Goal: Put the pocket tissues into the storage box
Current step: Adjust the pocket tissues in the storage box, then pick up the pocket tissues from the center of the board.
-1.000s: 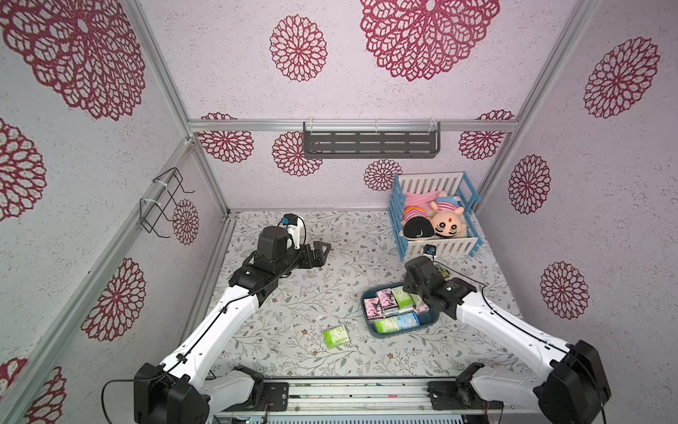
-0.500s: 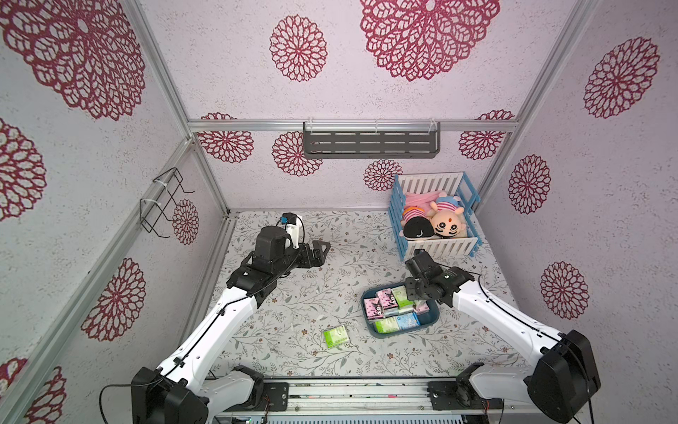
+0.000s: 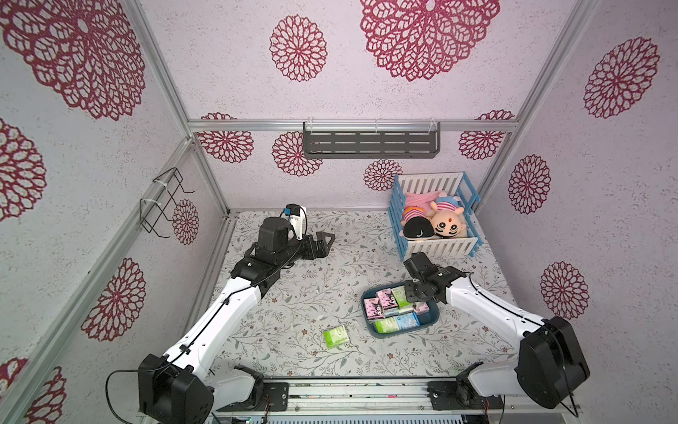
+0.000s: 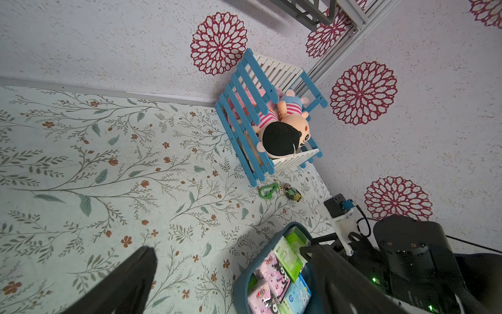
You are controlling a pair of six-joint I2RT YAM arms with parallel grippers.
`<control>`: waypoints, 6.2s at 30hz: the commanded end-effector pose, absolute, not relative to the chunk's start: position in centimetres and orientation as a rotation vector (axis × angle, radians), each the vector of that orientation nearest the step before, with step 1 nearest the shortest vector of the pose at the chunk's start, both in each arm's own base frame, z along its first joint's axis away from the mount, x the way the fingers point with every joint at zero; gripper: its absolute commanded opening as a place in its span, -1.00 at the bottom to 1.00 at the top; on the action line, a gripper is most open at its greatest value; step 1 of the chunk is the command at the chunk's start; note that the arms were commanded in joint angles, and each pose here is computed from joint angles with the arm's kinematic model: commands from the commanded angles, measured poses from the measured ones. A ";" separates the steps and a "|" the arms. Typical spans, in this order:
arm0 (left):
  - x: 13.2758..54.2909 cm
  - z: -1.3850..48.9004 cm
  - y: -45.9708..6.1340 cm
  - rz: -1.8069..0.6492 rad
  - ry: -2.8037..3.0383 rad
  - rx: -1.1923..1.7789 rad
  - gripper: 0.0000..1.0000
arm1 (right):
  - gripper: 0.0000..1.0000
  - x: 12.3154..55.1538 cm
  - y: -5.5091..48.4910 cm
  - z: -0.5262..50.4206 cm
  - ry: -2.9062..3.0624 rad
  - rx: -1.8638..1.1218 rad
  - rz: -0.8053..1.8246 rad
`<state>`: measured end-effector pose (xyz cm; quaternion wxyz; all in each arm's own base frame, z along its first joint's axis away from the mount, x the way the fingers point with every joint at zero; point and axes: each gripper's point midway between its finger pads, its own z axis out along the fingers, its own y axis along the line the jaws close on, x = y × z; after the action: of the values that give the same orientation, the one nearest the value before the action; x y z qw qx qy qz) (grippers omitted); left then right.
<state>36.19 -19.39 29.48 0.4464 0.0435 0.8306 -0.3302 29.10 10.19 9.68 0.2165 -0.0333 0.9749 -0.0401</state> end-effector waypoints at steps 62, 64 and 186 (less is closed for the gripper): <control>34.0 30.2 -16.5 -0.702 2.044 0.097 0.94 | -0.12 31.4 7.4 10.2 2.497 0.188 0.387; 34.0 30.5 -16.7 -0.712 2.044 0.104 0.94 | 0.02 31.2 7.3 10.9 2.493 0.184 0.374; 35.9 29.3 -15.4 -0.721 2.078 0.114 0.94 | -1.00 27.8 16.4 16.7 2.483 -0.225 0.386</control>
<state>35.57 -13.46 27.66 0.4364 0.0190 0.8589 -0.2673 28.81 19.84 18.44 0.3355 -0.0738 0.9164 0.2052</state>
